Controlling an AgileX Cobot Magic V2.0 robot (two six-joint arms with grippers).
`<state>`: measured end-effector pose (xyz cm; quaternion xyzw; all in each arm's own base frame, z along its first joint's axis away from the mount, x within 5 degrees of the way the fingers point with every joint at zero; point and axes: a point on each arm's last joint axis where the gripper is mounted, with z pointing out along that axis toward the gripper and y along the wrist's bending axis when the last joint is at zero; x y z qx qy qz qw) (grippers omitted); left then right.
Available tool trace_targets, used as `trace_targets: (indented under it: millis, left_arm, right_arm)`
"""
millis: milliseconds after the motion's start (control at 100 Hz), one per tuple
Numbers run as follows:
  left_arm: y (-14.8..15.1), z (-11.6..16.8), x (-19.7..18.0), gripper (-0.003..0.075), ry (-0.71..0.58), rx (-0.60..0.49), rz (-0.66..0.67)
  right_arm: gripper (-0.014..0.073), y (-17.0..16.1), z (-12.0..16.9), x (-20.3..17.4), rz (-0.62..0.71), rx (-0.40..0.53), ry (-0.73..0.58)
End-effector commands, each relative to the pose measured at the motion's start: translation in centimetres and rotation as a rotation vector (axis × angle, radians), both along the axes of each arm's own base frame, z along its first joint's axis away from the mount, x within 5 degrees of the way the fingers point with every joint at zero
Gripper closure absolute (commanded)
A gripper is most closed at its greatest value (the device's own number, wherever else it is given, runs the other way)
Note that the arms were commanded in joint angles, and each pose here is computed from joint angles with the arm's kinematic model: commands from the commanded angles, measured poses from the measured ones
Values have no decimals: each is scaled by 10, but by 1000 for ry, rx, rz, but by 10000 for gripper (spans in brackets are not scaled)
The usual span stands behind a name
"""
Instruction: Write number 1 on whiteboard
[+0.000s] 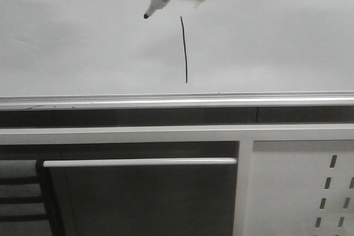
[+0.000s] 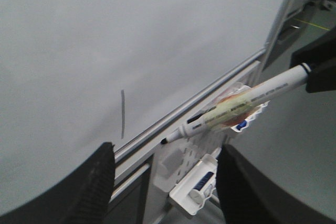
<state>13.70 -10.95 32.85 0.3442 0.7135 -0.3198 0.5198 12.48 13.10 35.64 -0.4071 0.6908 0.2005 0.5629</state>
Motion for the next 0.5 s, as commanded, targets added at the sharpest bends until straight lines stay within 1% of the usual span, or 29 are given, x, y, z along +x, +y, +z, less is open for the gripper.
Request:
trace_targets:
  millis: [0, 80, 250, 320, 490]
  left_arm:
    - [-11, 13, -2, 335, -36, -61, -104]
    - [-20, 8, -1, 335, -13, -47, -145]
    - [-37, 0, -3, 335, -24, -3, -224]
    - [-42, -3, -4, 335, -33, 14, -248]
    - [-52, -9, -6, 335, -38, 43, -287]
  right_arm:
    - [638, 2, 24, 0, 26, 14, -5]
    - [638, 7, 30, 1, 52, -12, 21]
    - [638, 17, 38, 6, 108, -82, 94]
    - [638, 21, 41, 7, 122, -82, 111]
    - [638, 22, 49, 4, 141, -49, 130]
